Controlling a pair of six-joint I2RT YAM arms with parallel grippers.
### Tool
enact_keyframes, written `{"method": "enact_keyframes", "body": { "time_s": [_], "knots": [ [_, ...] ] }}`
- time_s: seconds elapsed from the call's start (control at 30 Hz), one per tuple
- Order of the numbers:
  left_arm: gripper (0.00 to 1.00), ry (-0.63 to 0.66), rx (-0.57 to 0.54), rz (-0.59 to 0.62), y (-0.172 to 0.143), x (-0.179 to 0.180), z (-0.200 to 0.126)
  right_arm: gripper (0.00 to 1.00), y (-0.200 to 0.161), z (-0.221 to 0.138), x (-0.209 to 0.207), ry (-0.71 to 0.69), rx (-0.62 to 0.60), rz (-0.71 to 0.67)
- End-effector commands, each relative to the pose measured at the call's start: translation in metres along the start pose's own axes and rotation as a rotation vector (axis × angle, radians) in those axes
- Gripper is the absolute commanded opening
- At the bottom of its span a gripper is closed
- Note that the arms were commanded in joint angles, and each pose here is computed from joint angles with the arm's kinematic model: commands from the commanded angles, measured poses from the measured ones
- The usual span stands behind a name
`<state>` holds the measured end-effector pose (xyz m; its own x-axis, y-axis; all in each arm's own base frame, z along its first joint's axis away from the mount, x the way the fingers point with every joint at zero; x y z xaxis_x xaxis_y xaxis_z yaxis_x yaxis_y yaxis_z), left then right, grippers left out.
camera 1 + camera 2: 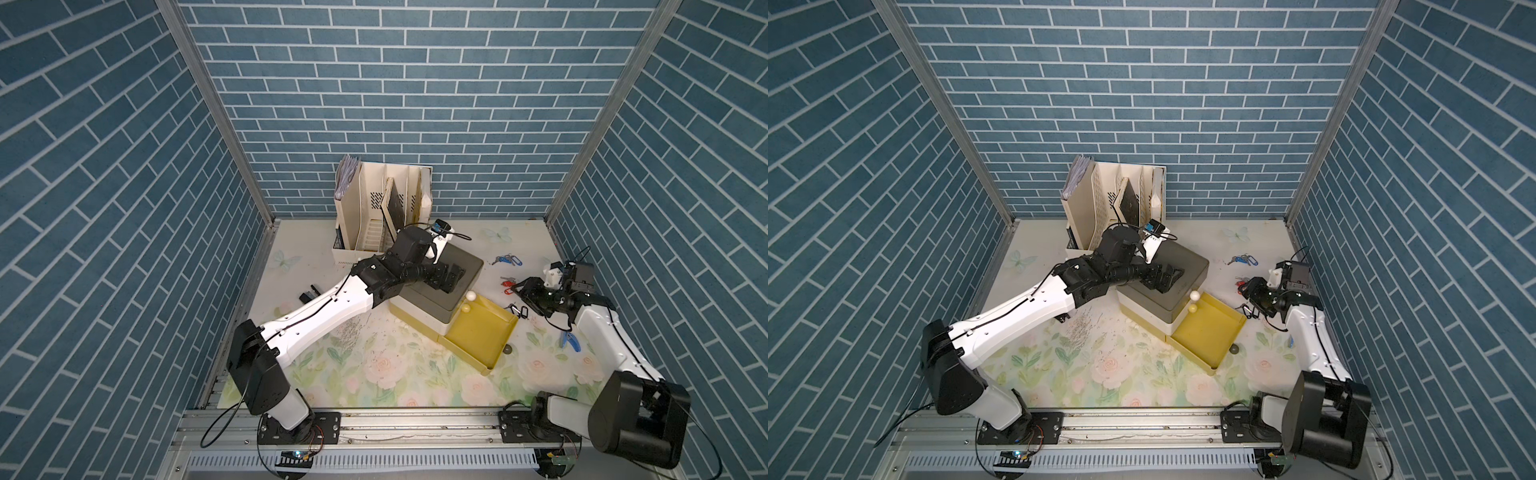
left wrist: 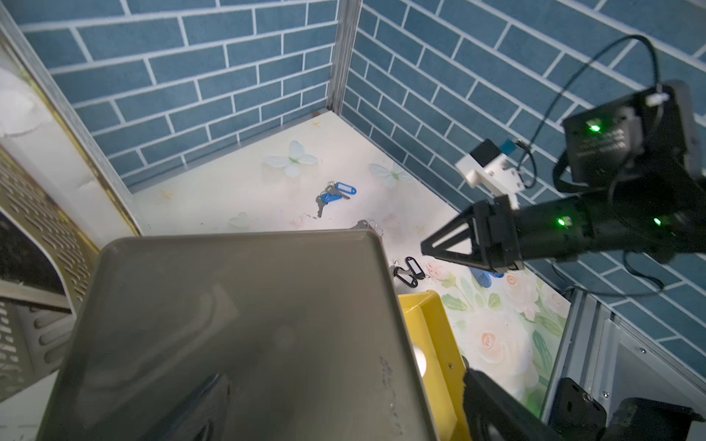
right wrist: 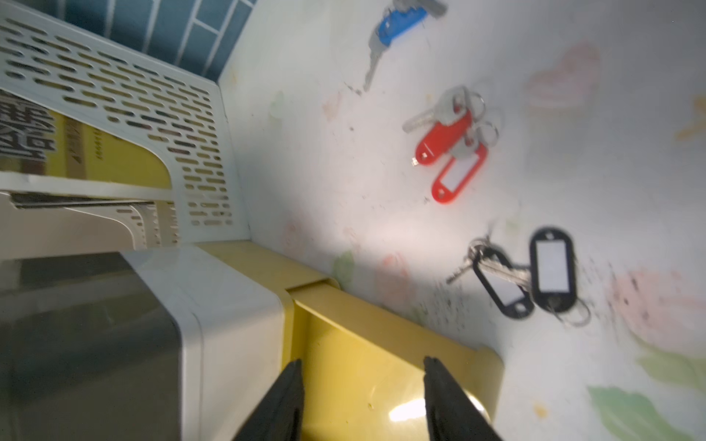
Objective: Take the keys out of the drawer
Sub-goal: Place the key at the center of the board, then close the drawer in the storage box.
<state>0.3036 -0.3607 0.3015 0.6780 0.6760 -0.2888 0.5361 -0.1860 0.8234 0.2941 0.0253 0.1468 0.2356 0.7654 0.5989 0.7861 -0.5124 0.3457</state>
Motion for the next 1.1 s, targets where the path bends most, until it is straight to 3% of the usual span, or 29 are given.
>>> {"method": "enact_keyframes", "body": {
  "time_s": [0.0,0.3,0.6,0.9,1.07],
  "knots": [
    [1.00,-0.038,0.042,-0.084,-0.003,0.005,0.002,0.54,-0.040,-0.002,-0.021,-0.078,0.085,0.021],
    [1.00,-0.086,0.080,-0.132,-0.009,0.009,0.005,0.53,-0.084,0.012,-0.039,-0.089,0.160,0.035],
    [1.00,-0.075,0.081,-0.136,-0.011,0.011,0.004,0.46,-0.071,0.002,-0.035,-0.117,0.087,0.026],
    [1.00,-0.073,0.098,-0.135,-0.017,0.013,0.008,0.11,-0.076,-0.011,-0.051,-0.228,0.078,0.023],
    [1.00,-0.074,0.108,-0.136,-0.021,0.014,0.011,0.00,-0.087,0.003,-0.053,-0.177,0.131,0.039]
  ]
}}
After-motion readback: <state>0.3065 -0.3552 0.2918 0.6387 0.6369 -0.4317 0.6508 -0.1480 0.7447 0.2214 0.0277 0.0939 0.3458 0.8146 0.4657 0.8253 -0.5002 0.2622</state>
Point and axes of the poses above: each gripper's point midway between its finger pads, its own z axis out along the fingers, its own x axis along the line the jaws close on, y = z × x, the point moved 2 cm from there along -z, back along the fingers, and after that the axes turned 3 degrees about -z, right-handed, at the moved point
